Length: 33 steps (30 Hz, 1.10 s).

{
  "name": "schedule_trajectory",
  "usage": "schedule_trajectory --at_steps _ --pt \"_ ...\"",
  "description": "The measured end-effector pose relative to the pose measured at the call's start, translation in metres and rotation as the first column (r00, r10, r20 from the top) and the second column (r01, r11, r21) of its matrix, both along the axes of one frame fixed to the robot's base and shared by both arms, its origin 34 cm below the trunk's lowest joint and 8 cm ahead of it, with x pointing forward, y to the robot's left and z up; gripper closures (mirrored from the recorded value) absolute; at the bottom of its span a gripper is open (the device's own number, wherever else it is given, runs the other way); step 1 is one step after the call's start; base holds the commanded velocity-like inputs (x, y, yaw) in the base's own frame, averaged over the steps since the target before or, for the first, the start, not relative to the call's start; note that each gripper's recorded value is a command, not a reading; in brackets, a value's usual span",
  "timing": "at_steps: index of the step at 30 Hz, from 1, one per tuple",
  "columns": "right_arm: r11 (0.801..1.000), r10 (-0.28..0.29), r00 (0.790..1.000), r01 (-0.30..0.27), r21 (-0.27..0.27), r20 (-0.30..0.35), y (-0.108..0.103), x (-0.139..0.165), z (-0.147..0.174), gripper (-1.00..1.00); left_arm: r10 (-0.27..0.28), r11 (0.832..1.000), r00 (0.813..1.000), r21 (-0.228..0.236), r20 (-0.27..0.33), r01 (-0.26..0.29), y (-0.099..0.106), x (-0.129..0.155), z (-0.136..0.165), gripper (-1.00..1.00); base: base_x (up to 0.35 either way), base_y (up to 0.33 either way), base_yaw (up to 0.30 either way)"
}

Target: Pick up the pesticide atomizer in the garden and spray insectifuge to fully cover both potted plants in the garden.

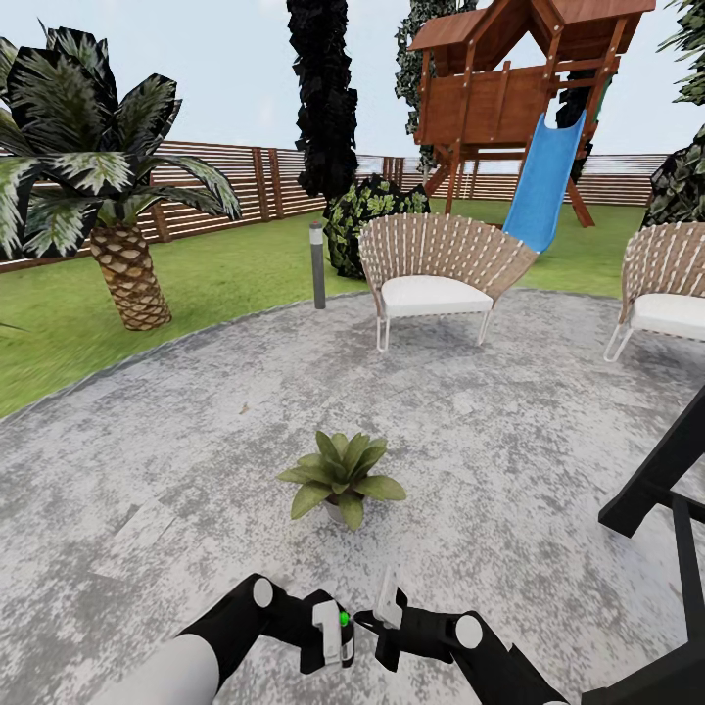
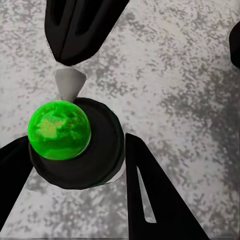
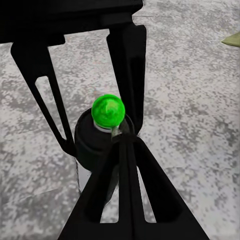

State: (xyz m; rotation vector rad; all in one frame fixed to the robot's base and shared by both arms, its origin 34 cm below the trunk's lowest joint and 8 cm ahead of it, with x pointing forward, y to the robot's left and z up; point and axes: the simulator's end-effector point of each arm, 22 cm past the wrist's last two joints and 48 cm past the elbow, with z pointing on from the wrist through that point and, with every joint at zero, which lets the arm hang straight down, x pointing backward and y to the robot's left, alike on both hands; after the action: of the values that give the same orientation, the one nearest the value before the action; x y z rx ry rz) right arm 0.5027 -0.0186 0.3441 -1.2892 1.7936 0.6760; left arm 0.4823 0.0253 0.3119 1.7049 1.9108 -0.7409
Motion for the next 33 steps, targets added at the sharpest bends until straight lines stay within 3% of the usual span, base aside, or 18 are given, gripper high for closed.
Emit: schedule_trajectory --at_steps 5,9,12,13,15,19,20,23,25,27,28,29,31,32,33 --pt "1.000 0.000 1.000 0.000 0.000 -0.002 0.000 0.000 -0.001 1.00 0.000 1.000 1.000 0.027 -0.002 0.000 0.016 -0.002 -0.006 1.00 0.000 0.000 0.000" --pt "1.000 0.002 1.000 -0.002 -0.002 -0.002 0.000 -0.001 -0.001 1.00 0.020 0.996 1.000 0.086 -0.005 -0.020 0.058 0.000 -0.019 1.00 0.000 0.000 0.000" --pt "1.000 0.002 1.000 -0.002 -0.007 -0.006 -0.001 -0.003 -0.003 1.00 0.046 0.988 0.999 0.150 -0.008 -0.044 0.106 0.002 -0.029 1.00 0.000 0.000 0.000" --pt "1.000 0.001 1.000 -0.001 -0.009 -0.007 -0.003 -0.003 -0.004 -1.00 0.062 0.983 0.998 0.175 -0.011 -0.060 0.129 0.001 -0.033 1.00 0.000 0.000 0.000" --pt "1.000 -0.004 1.000 0.004 -0.015 -0.009 -0.007 -0.002 -0.006 -1.00 0.095 0.973 0.995 0.211 -0.018 -0.089 0.163 -0.005 -0.040 1.00 0.000 0.000 0.000" --pt "0.999 -0.029 0.999 0.028 -0.037 -0.024 -0.021 -0.004 -0.016 -1.00 0.137 0.961 0.990 0.240 0.010 -0.136 0.187 0.001 -0.043 1.00 0.000 0.000 0.000" --pt "0.998 -0.045 0.999 0.044 -0.055 -0.029 -0.032 -0.004 -0.023 -1.00 0.145 0.959 0.989 0.243 0.016 -0.144 0.189 0.003 -0.044 1.00 0.000 0.000 0.000" --pt "0.978 -0.166 0.986 0.162 -0.131 -0.019 -0.075 0.001 -0.048 -1.00 0.198 0.947 0.978 0.246 0.066 -0.209 0.196 0.019 -0.043 1.00 0.000 0.000 0.000" --pt "0.945 -0.275 0.961 0.274 -0.175 0.022 -0.099 0.011 -0.061 -1.00 0.282 0.923 0.954 0.242 0.103 -0.299 0.205 0.035 -0.041 1.00 0.000 0.000 0.000" --pt "0.885 -0.398 0.913 0.408 -0.223 0.088 -0.126 0.020 -0.073 -1.00 0.375 0.887 0.921 0.247 0.109 -0.390 0.217 0.043 -0.041 1.00 0.000 0.000 0.000" --pt "0.853 -0.447 0.887 0.461 -0.244 0.114 -0.137 0.020 -0.079 -1.00 0.406 0.873 0.907 0.248 0.110 -0.420 0.222 0.046 -0.041 1.00 0.000 0.000 0.000" --pt "0.801 -0.511 0.846 0.533 -0.273 0.152 -0.153 0.018 -0.086 -1.00 0.442 0.855 0.890 0.245 0.114 -0.457 0.227 0.050 -0.041 1.00 0.000 0.000 0.000" --pt "0.732 -0.583 0.790 0.613 -0.298 0.192 -0.170 0.013 -0.093 -1.00 0.483 0.834 0.867 0.237 0.123 -0.498 0.232 0.055 -0.040 1.00 0.000 0.000 0.000" --pt "0.690 -0.619 0.755 0.655 -0.309 0.217 -0.177 0.010 -0.096 -1.00 0.519 0.814 0.845 0.225 0.130 -0.535 0.237 0.060 -0.038 1.00 0.000 0.000 0.000" --pt "0.667 -0.640 0.735 0.676 -0.313 0.225 -0.180 0.008 -0.097 -1.00 0.550 0.797 0.824 0.211 0.134 -0.566 0.241 0.064 -0.036 1.00 0.000 0.000 0.000"
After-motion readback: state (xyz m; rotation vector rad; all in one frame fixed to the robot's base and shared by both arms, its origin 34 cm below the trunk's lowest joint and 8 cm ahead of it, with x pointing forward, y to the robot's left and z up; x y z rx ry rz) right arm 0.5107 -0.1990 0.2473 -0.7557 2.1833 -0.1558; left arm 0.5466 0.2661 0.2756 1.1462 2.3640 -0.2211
